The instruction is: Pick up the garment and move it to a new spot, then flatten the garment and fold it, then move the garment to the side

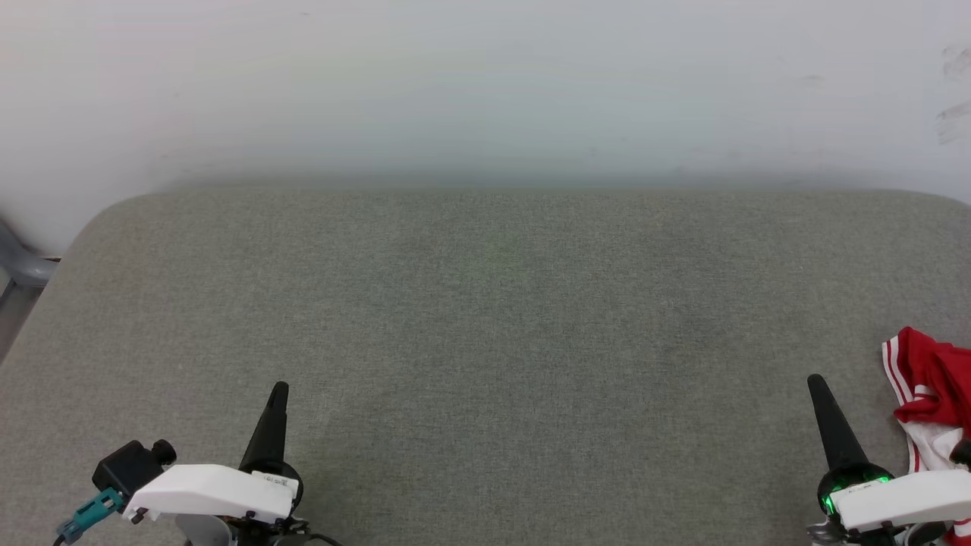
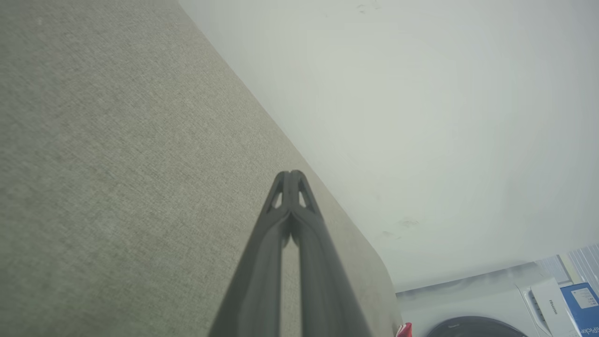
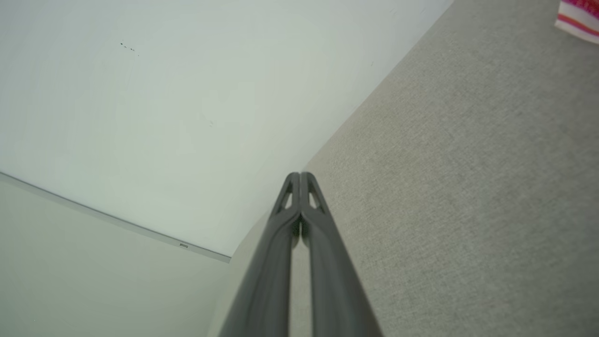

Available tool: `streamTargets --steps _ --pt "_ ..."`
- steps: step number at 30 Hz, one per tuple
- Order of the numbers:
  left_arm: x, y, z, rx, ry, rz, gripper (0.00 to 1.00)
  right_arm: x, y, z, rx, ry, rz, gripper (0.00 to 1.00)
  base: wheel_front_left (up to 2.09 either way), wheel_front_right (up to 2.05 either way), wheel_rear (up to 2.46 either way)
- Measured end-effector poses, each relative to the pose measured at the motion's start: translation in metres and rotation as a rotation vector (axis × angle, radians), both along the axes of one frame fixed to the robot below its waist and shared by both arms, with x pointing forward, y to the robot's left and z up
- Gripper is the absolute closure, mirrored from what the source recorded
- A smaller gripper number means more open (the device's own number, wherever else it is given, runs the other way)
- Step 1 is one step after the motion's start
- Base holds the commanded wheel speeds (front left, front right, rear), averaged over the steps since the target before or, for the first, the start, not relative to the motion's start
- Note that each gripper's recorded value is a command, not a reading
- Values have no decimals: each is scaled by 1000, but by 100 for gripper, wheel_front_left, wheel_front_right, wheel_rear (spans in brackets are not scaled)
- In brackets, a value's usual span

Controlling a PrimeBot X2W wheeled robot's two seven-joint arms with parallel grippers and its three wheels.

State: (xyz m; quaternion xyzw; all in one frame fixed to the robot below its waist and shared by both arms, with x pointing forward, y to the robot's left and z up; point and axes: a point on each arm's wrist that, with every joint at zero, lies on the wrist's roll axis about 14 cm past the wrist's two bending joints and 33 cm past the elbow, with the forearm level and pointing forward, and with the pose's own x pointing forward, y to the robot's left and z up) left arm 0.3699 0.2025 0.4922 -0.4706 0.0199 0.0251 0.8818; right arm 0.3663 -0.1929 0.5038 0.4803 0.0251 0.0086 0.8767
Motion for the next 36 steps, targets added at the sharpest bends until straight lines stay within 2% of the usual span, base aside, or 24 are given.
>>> streamTargets --steps 36 --pt "10 0 5 -351 -19 5 100 13 -3 -1 339 -4 -28 100 0 0 0"
